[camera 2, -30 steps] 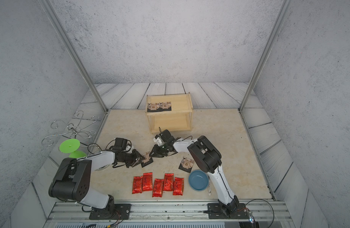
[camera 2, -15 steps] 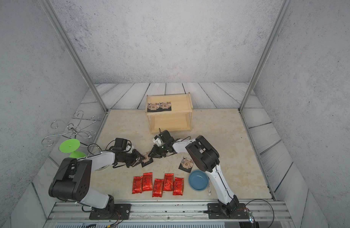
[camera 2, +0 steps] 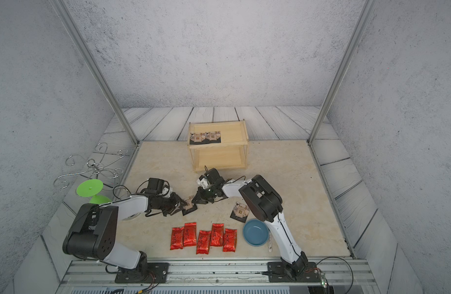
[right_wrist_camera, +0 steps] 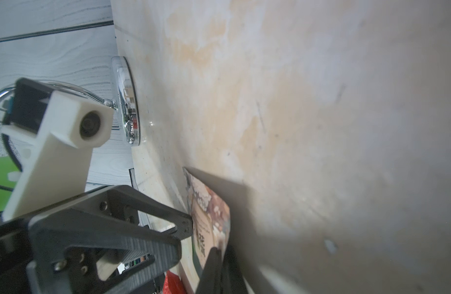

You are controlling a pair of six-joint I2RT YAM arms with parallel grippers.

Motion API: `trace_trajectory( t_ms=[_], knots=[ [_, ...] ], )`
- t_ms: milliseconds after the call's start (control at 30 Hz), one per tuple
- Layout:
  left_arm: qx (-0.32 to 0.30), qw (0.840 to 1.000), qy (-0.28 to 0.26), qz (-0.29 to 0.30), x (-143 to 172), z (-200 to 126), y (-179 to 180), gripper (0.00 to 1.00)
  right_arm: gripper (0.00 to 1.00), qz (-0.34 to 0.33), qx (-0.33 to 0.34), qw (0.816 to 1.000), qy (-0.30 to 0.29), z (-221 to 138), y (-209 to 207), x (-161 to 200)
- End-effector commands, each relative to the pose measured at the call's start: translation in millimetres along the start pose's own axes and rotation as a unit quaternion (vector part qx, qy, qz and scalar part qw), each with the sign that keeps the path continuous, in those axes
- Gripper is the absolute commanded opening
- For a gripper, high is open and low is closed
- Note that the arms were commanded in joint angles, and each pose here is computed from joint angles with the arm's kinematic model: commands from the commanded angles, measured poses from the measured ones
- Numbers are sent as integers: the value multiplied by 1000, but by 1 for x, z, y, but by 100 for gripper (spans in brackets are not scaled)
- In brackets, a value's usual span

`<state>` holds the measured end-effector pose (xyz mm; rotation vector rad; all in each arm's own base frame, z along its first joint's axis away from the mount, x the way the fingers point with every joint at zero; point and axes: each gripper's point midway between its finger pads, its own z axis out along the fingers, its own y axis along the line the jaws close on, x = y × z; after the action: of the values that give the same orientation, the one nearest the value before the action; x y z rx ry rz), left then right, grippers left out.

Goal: Place the tea bags on the shelf by color
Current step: Pick up the tea bag from the center of the board, then place the tea bag on the shelf.

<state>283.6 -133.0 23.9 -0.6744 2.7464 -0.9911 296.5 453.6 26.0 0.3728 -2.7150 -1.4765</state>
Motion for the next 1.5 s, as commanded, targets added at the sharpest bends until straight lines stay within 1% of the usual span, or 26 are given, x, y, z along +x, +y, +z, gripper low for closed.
trace_trajectory(
  t_ms=[0, 133, 367, 533, 667, 767, 867, 1033, 1133, 1233, 1367, 1467],
  knots=[
    [-4, 1000, -7, -1, -3, -10, 0, 36, 4, -11, 3, 1000, -19, -17, 18, -6],
    [1, 1000, -24, 9, -12, -26, -11, 36, 0, -20, 4, 999, -41, -36, 30, -10],
    [-1, 998, -45, 35, -27, -50, -30, 37, 0, -43, 7, 997, -65, -72, 57, -6],
    [15, 996, -65, 64, -32, -72, -54, 38, 0, -71, 10, 993, -97, -121, 76, -1],
    [16, 993, -86, 85, -38, -89, -69, 41, 0, -94, 38, 988, -117, -163, 81, 1],
    [21, 990, -96, 97, -44, -97, -81, 42, 0, -119, 61, 982, -135, -203, 89, -4],
    [32, 988, -102, 113, -49, -102, -100, 42, 0, -133, 70, 973, -176, -248, 98, -21],
    [41, 982, -95, 156, -43, -99, -131, 43, 0, -162, 79, 946, -271, -319, 117, -61],
    [42, 981, -82, 172, -40, -89, -140, 43, 0, -179, 88, 935, -293, -346, 127, -83],
    [43, 980, -71, 180, -40, -83, -146, 43, 0, -185, 91, 934, -292, -360, 132, -106],
    [45, 979, -69, 184, -43, -79, -150, 43, 0, -193, 83, 935, -287, -368, 131, -132],
    [48, 979, -71, 186, -47, -77, -153, 43, 0, -185, 62, 939, -283, -372, 128, -151]
  ],
)
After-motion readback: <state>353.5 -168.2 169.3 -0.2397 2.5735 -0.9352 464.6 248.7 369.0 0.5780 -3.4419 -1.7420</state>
